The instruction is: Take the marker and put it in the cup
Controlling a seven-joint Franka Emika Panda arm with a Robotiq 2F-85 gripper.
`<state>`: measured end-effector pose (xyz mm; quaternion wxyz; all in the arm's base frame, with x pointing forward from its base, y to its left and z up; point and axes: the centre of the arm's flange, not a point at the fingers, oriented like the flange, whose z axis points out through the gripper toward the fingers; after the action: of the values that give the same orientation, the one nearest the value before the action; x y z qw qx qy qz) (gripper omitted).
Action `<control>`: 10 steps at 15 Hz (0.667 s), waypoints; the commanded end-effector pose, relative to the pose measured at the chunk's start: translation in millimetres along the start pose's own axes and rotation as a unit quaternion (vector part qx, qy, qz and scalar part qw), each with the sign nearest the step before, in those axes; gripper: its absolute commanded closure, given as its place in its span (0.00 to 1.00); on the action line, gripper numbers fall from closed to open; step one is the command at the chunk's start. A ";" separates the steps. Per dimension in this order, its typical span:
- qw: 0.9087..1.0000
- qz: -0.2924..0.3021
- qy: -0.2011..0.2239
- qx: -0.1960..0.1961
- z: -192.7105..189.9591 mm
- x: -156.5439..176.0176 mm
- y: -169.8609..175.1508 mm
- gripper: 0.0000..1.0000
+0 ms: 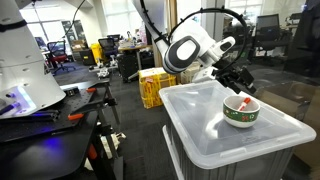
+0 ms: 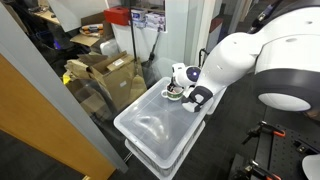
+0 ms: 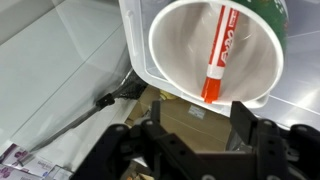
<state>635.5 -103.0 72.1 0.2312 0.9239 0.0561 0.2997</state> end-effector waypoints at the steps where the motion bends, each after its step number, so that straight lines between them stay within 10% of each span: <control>1: 1.000 0.013 0.010 0.001 -19.2 -8.0 6.0 0.00; 10: 0.999 0.026 0.020 0.015 -59.9 19.4 13.3 0.00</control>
<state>641.3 -93.8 105.9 0.2210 0.9205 0.0461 0.3190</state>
